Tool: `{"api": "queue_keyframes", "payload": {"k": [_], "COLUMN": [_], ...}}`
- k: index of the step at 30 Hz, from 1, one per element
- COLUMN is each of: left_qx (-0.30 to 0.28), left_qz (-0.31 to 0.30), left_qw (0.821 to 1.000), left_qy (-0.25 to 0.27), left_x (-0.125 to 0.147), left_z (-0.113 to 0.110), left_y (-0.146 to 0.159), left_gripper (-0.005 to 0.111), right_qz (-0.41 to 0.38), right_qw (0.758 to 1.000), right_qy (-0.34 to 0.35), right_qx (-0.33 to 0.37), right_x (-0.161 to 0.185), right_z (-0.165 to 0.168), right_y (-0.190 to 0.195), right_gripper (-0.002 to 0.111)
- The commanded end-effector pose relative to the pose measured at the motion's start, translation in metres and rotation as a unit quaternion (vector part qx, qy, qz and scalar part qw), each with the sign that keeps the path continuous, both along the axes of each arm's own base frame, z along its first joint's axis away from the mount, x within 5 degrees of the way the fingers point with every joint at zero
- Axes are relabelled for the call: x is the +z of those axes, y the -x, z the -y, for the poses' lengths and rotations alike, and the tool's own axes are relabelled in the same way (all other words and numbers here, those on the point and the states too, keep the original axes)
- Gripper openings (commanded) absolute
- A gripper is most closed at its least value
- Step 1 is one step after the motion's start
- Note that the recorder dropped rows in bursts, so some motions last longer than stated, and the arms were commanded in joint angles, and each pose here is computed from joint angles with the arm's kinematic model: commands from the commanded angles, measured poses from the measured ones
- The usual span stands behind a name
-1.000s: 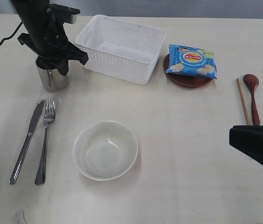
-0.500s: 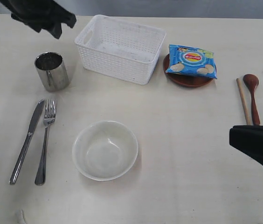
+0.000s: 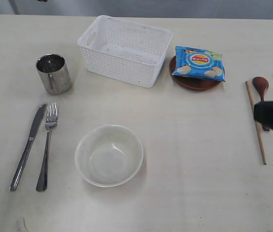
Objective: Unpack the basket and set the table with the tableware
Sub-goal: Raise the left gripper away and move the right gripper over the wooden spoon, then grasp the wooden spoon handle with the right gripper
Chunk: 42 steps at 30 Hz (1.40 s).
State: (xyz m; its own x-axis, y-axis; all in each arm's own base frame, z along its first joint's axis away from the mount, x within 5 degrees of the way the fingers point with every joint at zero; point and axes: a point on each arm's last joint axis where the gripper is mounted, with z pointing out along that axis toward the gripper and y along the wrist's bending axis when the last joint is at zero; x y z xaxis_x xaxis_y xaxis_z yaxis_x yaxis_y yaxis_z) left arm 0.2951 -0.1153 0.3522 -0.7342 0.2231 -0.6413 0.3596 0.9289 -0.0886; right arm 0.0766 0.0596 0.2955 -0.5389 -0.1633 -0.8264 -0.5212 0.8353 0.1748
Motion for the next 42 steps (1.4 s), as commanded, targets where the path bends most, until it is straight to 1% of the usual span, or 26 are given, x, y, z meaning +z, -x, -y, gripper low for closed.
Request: {"api": "queue_keyframes", "payload": {"k": [1, 3, 4, 5, 7, 9, 10, 12, 14, 17, 21, 25, 26, 27, 28, 29, 30, 31, 33, 34, 35, 36, 38, 40, 41, 42], "left_qx": [0.005, 0.011, 0.020, 0.026, 0.036, 0.035, 0.035, 0.039, 0.041, 0.041, 0.043, 0.044, 0.044, 0.044, 0.047, 0.048, 0.047, 0.047, 0.047, 0.047, 0.047, 0.047, 0.047, 0.047, 0.047, 0.047], "left_qz": [0.031, 0.043, 0.049, 0.058, 0.073, 0.085, 0.090, 0.093, 0.097, 0.097, 0.088, 0.069, 0.072, 0.075, 0.076, 0.077, 0.083, 0.087, 0.098, 0.098, 0.099, 0.102, 0.102, 0.103, 0.103, 0.103], "left_qw": [0.999, 0.999, 0.999, 0.998, 0.997, 0.996, 0.995, 0.995, 0.994, 0.994, 0.995, 0.996, 0.996, 0.996, 0.995, 0.995, 0.994, 0.994, 0.992, 0.992, 0.992, 0.992, 0.992, 0.992, 0.992, 0.992], "left_qy": [0.018, 0.002, -0.004, -0.014, -0.013, -0.006, 0.000, 0.008, 0.016, 0.028, 0.024, 0.025, 0.027, 0.029, 0.037, 0.044, 0.049, 0.050, 0.056, 0.057, 0.057, 0.059, 0.059, 0.059, 0.059, 0.059], "left_x": [-0.006, -0.010, -0.013, -0.014, -0.018, -0.023, -0.027, -0.037, -0.043, -0.044, -0.044, -0.047, -0.047, -0.046, -0.046, -0.046, -0.047, -0.048, -0.048, -0.049, -0.049, -0.049, -0.049, -0.048, -0.048, -0.048], "left_z": [-0.004, -0.009, -0.013, -0.018, -0.027, -0.033, -0.036, -0.040, -0.043, -0.045, -0.046, -0.046, -0.048, -0.048, -0.050, -0.051, -0.055, -0.056, -0.060, -0.060, -0.060, -0.060, -0.060, -0.060, -0.060, -0.060], "left_y": [0.042, 0.059, 0.069, 0.075, 0.091, 0.104, 0.110, 0.121, 0.128, 0.134, 0.137, 0.139, 0.142, 0.144, 0.149, 0.153, 0.160, 0.164, 0.172, 0.172, 0.172, 0.172, 0.172, 0.172, 0.172, 0.172], "left_gripper": [0.000, 0.000, 0.000, 0.000, 0.000, 0.000, 0.000, 0.000, 0.000, 0.000, 0.000, 0.000, 0.000, 0.000, 0.000, 0.000, 0.000, 0.000, 0.000, 0.000, 0.000, 0.000, 0.000, 0.000, 0.000, 0.000], "right_qz": [-0.001, 0.007, 0.005, -0.002, -0.027, -0.054, -0.067, -0.083, -0.102, -0.125, -0.174, -0.248, -0.278, -0.289, -0.299, -0.301, -0.306, -0.306, -0.317, -0.325, -0.335, -0.338, -0.346, -0.359, -0.372, -0.378], "right_qw": [0.996, 0.988, 0.980, 0.969, 0.944, 0.928, 0.925, 0.919, 0.910, 0.906, 0.911, 0.899, 0.892, 0.890, 0.888, 0.888, 0.885, 0.885, 0.878, 0.874, 0.867, 0.865, 0.859, 0.851, 0.846, 0.844], "right_qy": [0.071, 0.116, 0.145, 0.174, 0.232, 0.273, 0.284, 0.301, 0.307, 0.288, 0.225, 0.177, 0.171, 0.173, 0.183, 0.187, 0.196, 0.196, 0.203, 0.205, 0.205, 0.207, 0.201, 0.192, 0.176, 0.168], "right_qx": [-0.060, -0.099, -0.133, -0.173, -0.234, -0.247, -0.243, -0.242, -0.259, -0.283, -0.300, -0.316, -0.313, -0.308, -0.297, -0.294, -0.290, -0.291, -0.295, -0.297, -0.306, -0.308, -0.319, -0.330, -0.339, -0.341], "right_x": [0.021, 0.033, 0.037, 0.040, 0.039, 0.031, 0.025, 0.011, -0.001, -0.012, -0.029, -0.059, -0.077, -0.086, -0.102, -0.108, -0.118, -0.118, -0.117, -0.116, -0.117, -0.119, -0.129, -0.140, -0.148, -0.151], "right_z": [-0.004, -0.005, -0.003, -0.001, 0.001, -0.005, -0.009, -0.013, -0.009, 0.004, 0.029, 0.052, 0.058, 0.059, 0.060, 0.060, 0.060, 0.060, 0.060, 0.061, 0.064, 0.066, 0.076, 0.085, 0.091, 0.092], "right_y": [-0.031, -0.049, -0.060, -0.070, -0.086, -0.103, -0.110, -0.126, -0.140, -0.155, -0.176, -0.193, -0.202, -0.206, -0.213, -0.216, -0.227, -0.233, -0.258, -0.265, -0.274, -0.278, -0.286, -0.289, -0.289, -0.290], "right_gripper": [0.000, 0.000, 0.000, 0.000, 0.000, 0.000, 0.000, 0.000, 0.000, 0.000, 0.000, 0.000, 0.000, 0.000, 0.000, 0.001, 0.002, 0.006, 0.029, 0.036, 0.041, 0.041, 0.037, 0.029, 0.025, 0.023]}}
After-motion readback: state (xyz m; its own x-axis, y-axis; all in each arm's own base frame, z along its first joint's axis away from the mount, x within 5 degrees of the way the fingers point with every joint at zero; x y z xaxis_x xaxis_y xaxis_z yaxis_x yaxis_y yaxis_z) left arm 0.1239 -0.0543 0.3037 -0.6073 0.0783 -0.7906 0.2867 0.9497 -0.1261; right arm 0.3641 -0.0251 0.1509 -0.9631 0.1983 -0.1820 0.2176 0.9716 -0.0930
